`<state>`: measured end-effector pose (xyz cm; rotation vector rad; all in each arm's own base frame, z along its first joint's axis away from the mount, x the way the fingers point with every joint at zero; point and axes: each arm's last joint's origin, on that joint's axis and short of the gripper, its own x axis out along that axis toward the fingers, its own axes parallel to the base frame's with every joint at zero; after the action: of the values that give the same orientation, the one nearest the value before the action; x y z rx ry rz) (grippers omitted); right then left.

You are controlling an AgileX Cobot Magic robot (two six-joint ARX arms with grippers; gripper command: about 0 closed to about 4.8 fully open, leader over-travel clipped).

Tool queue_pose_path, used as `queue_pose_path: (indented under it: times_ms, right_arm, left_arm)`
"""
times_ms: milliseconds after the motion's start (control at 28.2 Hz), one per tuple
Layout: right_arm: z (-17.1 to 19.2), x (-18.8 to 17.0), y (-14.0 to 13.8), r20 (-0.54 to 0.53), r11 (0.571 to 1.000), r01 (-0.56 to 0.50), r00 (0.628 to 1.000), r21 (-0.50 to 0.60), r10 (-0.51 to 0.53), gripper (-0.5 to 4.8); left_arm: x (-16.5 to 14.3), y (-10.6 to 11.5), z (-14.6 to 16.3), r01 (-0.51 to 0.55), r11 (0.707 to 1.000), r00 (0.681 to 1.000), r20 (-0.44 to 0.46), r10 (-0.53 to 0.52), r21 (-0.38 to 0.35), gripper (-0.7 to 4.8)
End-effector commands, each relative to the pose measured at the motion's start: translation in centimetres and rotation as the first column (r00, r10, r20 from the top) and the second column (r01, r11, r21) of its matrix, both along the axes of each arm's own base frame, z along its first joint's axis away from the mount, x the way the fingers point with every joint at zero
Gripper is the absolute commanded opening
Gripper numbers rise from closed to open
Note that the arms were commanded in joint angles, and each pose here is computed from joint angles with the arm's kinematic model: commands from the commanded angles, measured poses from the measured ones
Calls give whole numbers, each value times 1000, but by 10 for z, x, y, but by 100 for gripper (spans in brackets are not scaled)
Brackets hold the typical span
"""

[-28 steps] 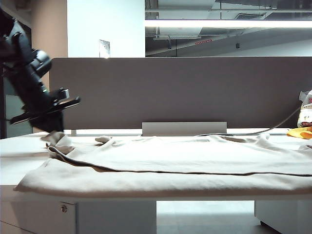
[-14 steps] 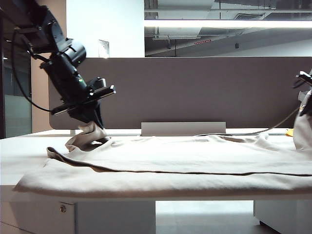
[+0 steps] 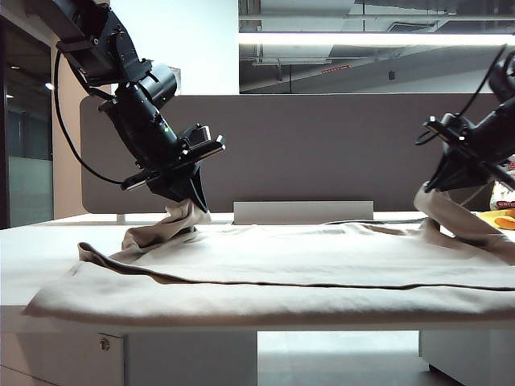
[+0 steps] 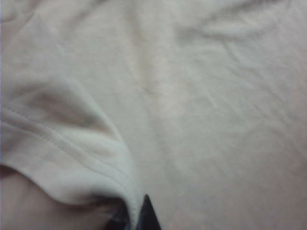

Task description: Fold the bottom side of the T-shirt horizontally towards the center, about one-third of the way, then fold the sleeve back towards the center, creating a straight line along the edge of the T-shirt, and finally fold the bottom of the T-shirt up towards the top, creating a neat rectangle.

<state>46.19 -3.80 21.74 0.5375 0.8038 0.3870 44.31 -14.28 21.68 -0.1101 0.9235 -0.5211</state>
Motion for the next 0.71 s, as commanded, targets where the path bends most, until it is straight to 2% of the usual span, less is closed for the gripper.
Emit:
queue_pose_path:
  times_ms: [36,284,320,391,462,497,568,639,710]
  right_arm:
    - [6,0,12,10,1000,-30,999,5,30,-2]
    - [3,-2,30,-28,997,-71,997,12,71,6]
    - [3,-3,32,-35,996,-82,996,20,83,42]
    - [2,-4,34,-47,995,-92,995,30,93,147]
    - [1,-5,36,-62,994,-100,993,39,102,243]
    - [1,-6,37,-68,993,-109,991,50,112,275]
    - [1,-7,37,-77,990,-123,989,68,128,313]
    - [1,-7,38,-76,988,-132,988,79,138,317]
    - [2,-6,38,-60,983,-154,985,102,161,327]
  left_arm:
    - [1,-3,4,13,1000,1000,25,-13,-29,-6]
    - [0,-6,5,55,996,998,15,-54,-70,-4]
    - [0,-7,5,61,995,998,16,-60,-77,1]
    - [0,-7,5,64,995,998,17,-63,-81,87]
    - [0,-7,5,59,994,998,9,-59,-91,222]
    - [0,-7,5,61,993,998,4,-61,-103,278]
    - [0,-8,6,65,991,998,-2,-66,-121,366]
    - [0,-8,6,69,989,998,-1,-70,-128,407]
    - [0,-10,7,76,987,997,8,-75,-140,418]
